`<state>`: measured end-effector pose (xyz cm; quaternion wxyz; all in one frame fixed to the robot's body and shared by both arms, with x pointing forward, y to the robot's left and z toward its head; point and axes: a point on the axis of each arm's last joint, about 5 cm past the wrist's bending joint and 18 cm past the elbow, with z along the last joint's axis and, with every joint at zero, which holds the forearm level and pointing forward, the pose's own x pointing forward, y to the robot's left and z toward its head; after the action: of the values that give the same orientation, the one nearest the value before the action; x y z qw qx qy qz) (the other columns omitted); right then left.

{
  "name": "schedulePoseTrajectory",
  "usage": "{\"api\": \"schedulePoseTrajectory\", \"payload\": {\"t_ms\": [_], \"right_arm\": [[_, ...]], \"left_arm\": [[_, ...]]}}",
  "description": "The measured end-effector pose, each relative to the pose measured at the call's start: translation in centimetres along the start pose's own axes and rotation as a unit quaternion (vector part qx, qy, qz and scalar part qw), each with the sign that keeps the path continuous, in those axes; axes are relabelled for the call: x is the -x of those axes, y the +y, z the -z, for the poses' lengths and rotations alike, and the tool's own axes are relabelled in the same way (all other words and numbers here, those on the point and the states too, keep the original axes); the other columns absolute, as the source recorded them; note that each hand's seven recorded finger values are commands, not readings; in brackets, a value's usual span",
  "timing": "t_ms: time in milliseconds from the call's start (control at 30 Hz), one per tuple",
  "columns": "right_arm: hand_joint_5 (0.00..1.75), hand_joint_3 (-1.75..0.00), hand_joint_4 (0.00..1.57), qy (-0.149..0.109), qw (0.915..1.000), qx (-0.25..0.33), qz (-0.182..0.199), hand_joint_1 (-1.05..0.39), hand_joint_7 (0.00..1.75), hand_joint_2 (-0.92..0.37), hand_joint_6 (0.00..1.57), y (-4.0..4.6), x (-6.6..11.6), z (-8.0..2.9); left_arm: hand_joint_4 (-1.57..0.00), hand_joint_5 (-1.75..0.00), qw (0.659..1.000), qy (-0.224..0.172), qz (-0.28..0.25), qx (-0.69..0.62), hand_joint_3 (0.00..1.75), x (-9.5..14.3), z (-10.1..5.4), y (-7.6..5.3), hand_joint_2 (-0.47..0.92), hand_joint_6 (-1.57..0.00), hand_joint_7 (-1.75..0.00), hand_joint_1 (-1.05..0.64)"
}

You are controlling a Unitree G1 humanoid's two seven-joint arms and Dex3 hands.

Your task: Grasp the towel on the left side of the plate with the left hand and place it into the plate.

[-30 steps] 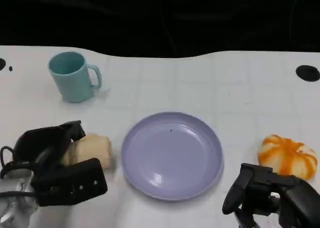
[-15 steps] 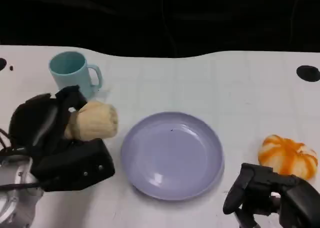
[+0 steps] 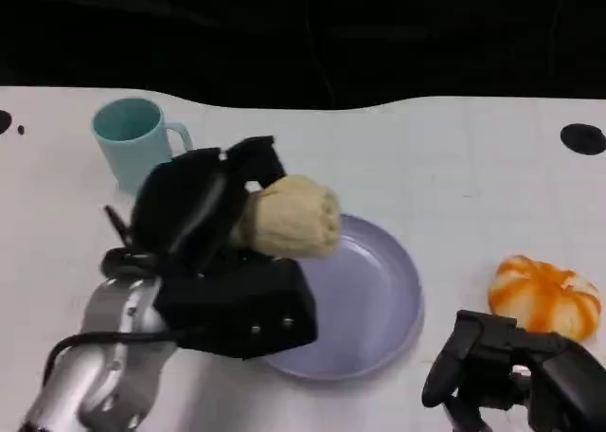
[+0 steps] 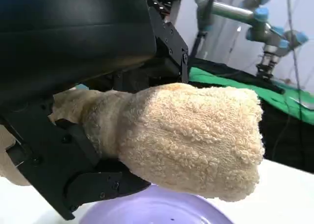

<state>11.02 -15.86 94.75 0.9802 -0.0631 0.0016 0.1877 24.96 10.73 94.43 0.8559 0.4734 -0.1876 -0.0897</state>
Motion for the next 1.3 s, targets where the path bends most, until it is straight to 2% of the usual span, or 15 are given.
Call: {"api": "schedulePoseTrajectory", "payload": {"t_ms": [200,300,367,433,467,533,567,600,667,767,800,867,933,1067,1300], "right_arm": [[1.66,-1.08,0.75,0.000,1.0000,0.000,0.000,-0.11,1.35,-0.57,0.69,0.04,0.0,0.0],[1.66,-1.08,0.76,0.000,1.0000,0.000,0.000,-0.11,1.35,-0.57,0.69,0.05,0.0,0.0],[1.66,-1.08,0.76,0.000,1.0000,0.000,0.000,-0.11,1.35,-0.57,0.69,0.05,0.0,0.0],[1.66,-1.07,0.76,0.000,1.0000,0.000,0.000,-0.12,1.35,-0.57,0.69,0.05,0.0,0.0],[1.66,-1.07,0.76,0.000,1.0000,0.000,0.000,-0.12,1.35,-0.57,0.69,0.05,0.0,0.0],[1.66,-1.06,0.76,0.000,1.0000,0.000,0.000,-0.12,1.35,-0.57,0.69,0.05,0.0,0.0],[1.66,-1.06,0.76,0.000,1.0000,0.000,0.000,-0.12,1.35,-0.57,0.69,0.05,0.0,0.0],[1.66,-1.06,0.76,0.000,1.0000,0.000,0.000,-0.12,1.35,-0.57,0.70,0.04,0.0,0.0],[1.66,-1.06,0.76,0.000,1.0000,0.001,0.000,-0.12,1.35,-0.57,0.69,0.04,0.0,0.0],[1.66,-1.06,0.76,0.000,1.0000,0.001,0.000,-0.12,1.35,-0.57,0.69,0.04,0.0,0.0],[1.65,-1.06,0.76,0.000,1.0000,0.001,0.000,-0.12,1.35,-0.57,0.69,0.04,0.0,0.0],[1.65,-1.06,0.76,0.000,1.0000,0.001,0.000,-0.13,1.35,-0.57,0.69,0.04,0.0,0.0],[1.65,-1.07,0.75,0.000,1.0000,0.001,0.000,-0.12,1.36,-0.57,0.69,0.04,0.0,-0.1],[1.66,-1.07,0.76,0.000,1.0000,0.001,0.000,-0.12,1.36,-0.57,0.69,0.04,0.0,-0.1],[1.66,-1.06,0.76,0.000,1.0000,0.001,-0.001,-0.12,1.36,-0.58,0.69,0.04,0.0,-0.1]], "left_arm": [[-0.96,-1.75,0.999,-0.021,0.035,-0.017,1.09,-0.6,-1.5,-0.7,0.41,-0.70,-1.75,-0.21],[-0.96,-1.75,0.999,-0.022,0.045,-0.015,1.08,-0.7,-1.8,-1.1,0.41,-0.70,-1.75,-0.21],[-0.95,-1.75,0.998,-0.024,0.049,-0.015,1.05,-0.7,-1.9,-1.3,0.42,-0.71,-1.68,-0.20],[-0.93,-1.75,0.997,-0.028,0.066,-0.016,1.02,-0.7,-2.1,-1.7,0.45,-0.76,-1.54,-0.18],[-0.89,-1.75,0.997,-0.029,0.076,-0.016,0.96,-0.7,-2.2,-2.1,0.48,-0.78,-1.39,-0.18],[-0.77,-1.73,0.995,-0.031,0.091,-0.014,0.75,-0.6,-2.2,-2.4,0.58,-0.80,-1.13,-0.19],[-0.68,-1.58,0.995,-0.032,0.096,-0.012,0.48,-0.6,-2.2,-2.5,0.71,-0.79,-0.84,-0.22],[-0.62,-1.48,0.994,-0.032,0.104,-0.010,0.31,-0.6,-2.2,-2.4,0.80,-0.76,-0.65,-0.24],[-0.53,-1.25,0.992,-0.031,0.125,-0.004,0.12,-0.6,-2.2,-2.4,0.89,-0.61,-0.32,-0.30],[-0.47,-1.21,0.987,-0.034,0.157,-0.006,0.06,-0.6,-2.2,-2.3,0.92,-0.53,-0.20,-0.32],[-0.29,-0.94,0.986,-0.034,0.162,-0.008,0.07,-0.6,-2.2,-2.3,0.92,-0.41,-0.11,-0.39],[-0.16,-0.71,0.984,-0.037,0.175,-0.012,0.07,-0.5,-2.1,-2.1,0.92,-0.31,-0.04,-0.47],[-0.09,-0.61,0.981,-0.041,0.186,-0.017,0.09,-0.5,-2.1,-1.7,0.92,-0.25,-0.01,-0.55],[-0.04,-0.56,0.978,-0.046,0.202,-0.035,0.11,-0.4,-2.3,-0.9,0.92,-0.18,0.00,-0.66],[-0.01,-0.56,0.973,-0.048,0.221,-0.040,0.11,-0.2,-2.5,0.7,0.92,-0.15,0.00,-0.73]]}}
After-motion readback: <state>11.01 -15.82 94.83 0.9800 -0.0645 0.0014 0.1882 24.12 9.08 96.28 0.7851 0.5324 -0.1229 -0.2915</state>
